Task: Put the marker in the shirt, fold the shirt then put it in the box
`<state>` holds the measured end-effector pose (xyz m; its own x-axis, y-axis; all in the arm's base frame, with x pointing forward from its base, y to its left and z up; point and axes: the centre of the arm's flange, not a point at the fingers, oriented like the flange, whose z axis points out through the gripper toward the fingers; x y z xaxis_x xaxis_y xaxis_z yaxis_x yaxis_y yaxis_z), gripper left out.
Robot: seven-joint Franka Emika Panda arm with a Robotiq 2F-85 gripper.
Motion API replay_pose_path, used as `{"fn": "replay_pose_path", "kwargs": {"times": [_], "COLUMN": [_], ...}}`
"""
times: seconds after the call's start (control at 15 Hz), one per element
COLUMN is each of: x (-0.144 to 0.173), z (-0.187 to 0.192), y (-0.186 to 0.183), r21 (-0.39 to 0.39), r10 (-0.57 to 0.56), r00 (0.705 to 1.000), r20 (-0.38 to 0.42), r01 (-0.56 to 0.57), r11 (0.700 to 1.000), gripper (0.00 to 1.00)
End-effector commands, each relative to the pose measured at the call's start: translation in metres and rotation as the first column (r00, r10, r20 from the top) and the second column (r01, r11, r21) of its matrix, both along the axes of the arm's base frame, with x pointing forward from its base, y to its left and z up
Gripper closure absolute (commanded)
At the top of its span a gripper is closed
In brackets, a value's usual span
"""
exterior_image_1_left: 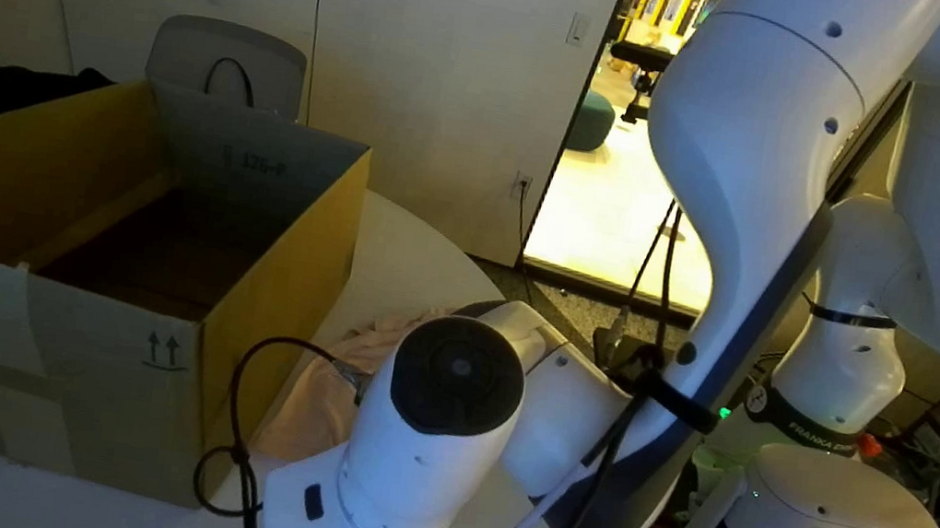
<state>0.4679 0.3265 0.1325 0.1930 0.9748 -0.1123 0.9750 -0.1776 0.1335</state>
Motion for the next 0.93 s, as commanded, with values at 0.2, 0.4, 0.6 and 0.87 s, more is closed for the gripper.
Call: {"fn": "replay_pose_path", "kwargs": {"times": [0.2, 0.4, 0.6, 0.87], "x": [0.009, 0.018, 0.030, 0.050], "z": [0.035, 0.037, 0.030, 0.019], "y": [-0.070, -0.116, -0.165, -0.230], "r21": [-0.030, -0.010, 0.012, 0.029], "r10": [-0.279, -0.433, -0.576, -0.742], "r00": [0.960, 0.901, 0.818, 0.670], "r20": [0.014, -0.005, -0.019, -0.029], "r01": [0.280, 0.433, 0.576, 0.742], "r11": [0.960, 0.901, 0.818, 0.670], "gripper": [0.95, 0.95, 0.95, 0.95]}}
